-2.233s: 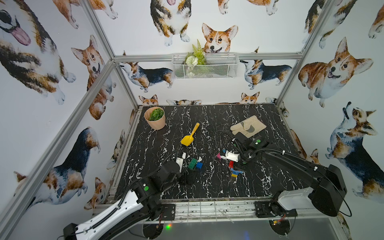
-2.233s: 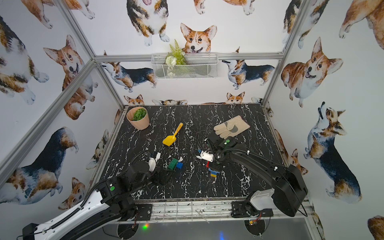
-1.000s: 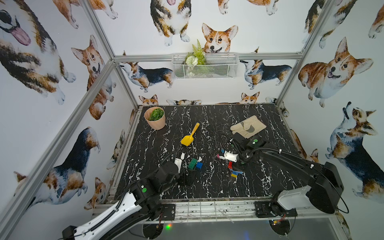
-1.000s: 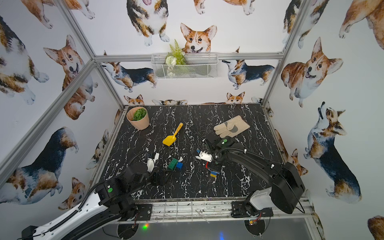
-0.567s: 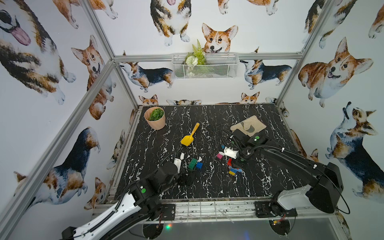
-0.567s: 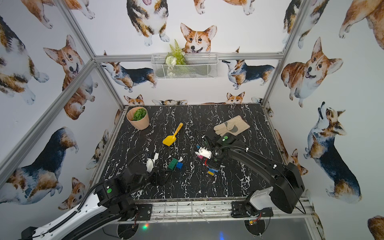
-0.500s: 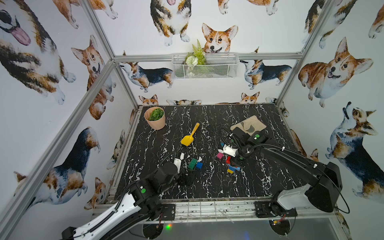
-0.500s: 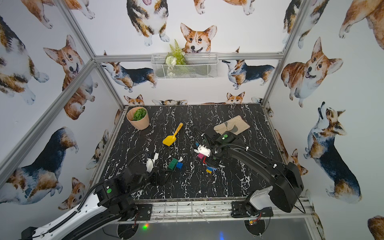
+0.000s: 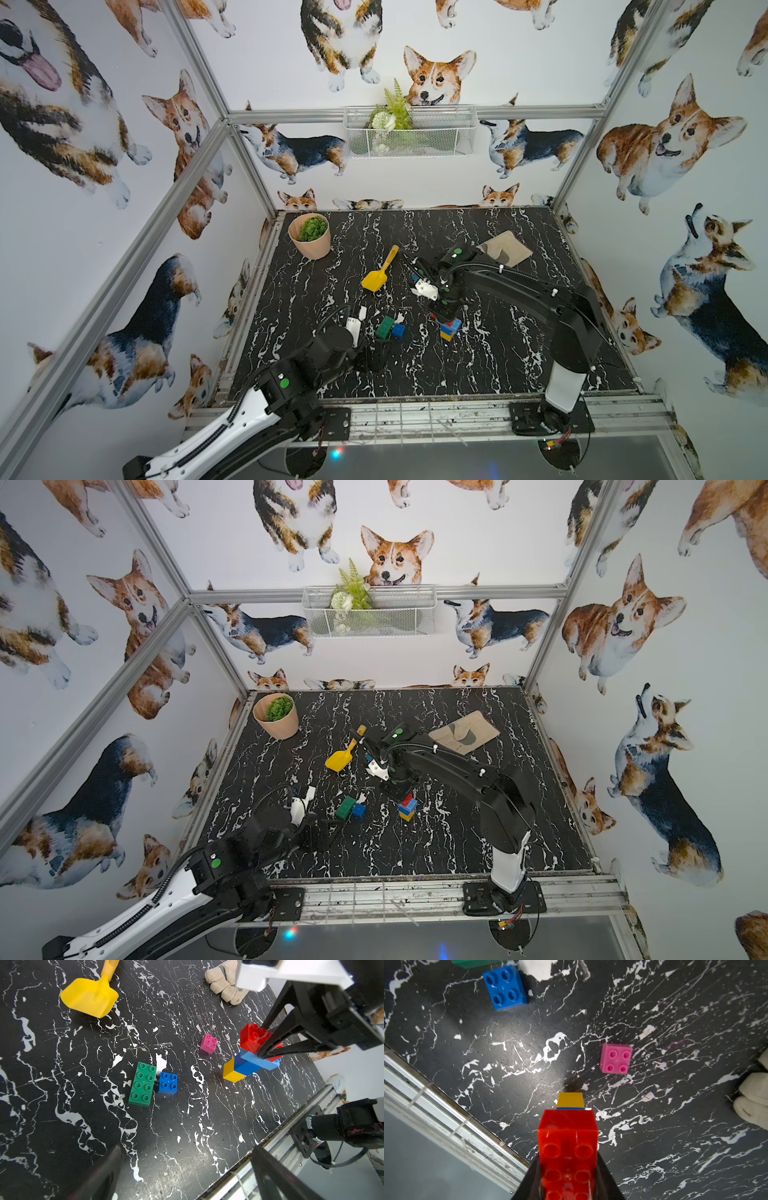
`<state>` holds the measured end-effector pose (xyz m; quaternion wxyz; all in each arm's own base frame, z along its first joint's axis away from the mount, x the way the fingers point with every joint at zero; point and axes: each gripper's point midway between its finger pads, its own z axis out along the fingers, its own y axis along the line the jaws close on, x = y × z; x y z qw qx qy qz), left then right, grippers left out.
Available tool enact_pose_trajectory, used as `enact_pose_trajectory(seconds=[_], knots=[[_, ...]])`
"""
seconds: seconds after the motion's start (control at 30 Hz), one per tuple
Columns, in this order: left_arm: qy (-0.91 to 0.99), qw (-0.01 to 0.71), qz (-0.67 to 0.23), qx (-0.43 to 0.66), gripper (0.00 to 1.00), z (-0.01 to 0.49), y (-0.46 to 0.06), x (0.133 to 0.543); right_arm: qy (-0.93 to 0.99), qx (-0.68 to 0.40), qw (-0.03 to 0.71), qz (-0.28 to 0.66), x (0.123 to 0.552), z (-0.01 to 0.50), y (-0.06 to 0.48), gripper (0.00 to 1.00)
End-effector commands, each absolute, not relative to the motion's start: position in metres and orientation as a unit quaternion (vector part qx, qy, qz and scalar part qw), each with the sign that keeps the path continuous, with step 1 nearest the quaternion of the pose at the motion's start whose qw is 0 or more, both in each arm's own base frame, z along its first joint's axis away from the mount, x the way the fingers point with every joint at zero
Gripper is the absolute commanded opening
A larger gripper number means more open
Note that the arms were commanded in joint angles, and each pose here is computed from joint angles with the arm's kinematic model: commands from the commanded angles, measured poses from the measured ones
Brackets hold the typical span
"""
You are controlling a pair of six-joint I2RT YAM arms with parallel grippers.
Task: Assemble a spoon with lego
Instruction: Place the lego brick at the center of the board.
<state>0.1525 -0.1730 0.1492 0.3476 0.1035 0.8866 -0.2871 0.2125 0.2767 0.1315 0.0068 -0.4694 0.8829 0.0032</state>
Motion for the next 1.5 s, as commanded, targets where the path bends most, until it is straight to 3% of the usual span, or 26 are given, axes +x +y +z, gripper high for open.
enact_pose_trajectory(seconds=[0.0,0.8,1.03,1.47], knots=[[0.888,0.347,-0.285,0.098,1.0,0.148,-0.171,0.153,0.897,-0.442,-0.012,-0.016,0.21,0.133,0.277,0.02],[0.889,0.347,-0.283,0.095,1.0,0.147,-0.169,0.152,0.897,-0.439,0.022,0.039,0.214,0.121,0.333,0.05],[0.889,0.349,-0.281,0.096,1.0,0.147,-0.169,0.152,0.897,-0.439,0.017,0.038,0.212,0.117,0.334,0.14],[0.891,0.348,-0.277,0.097,1.0,0.145,-0.169,0.151,0.895,-0.443,0.024,0.048,0.21,0.121,0.341,0.43]])
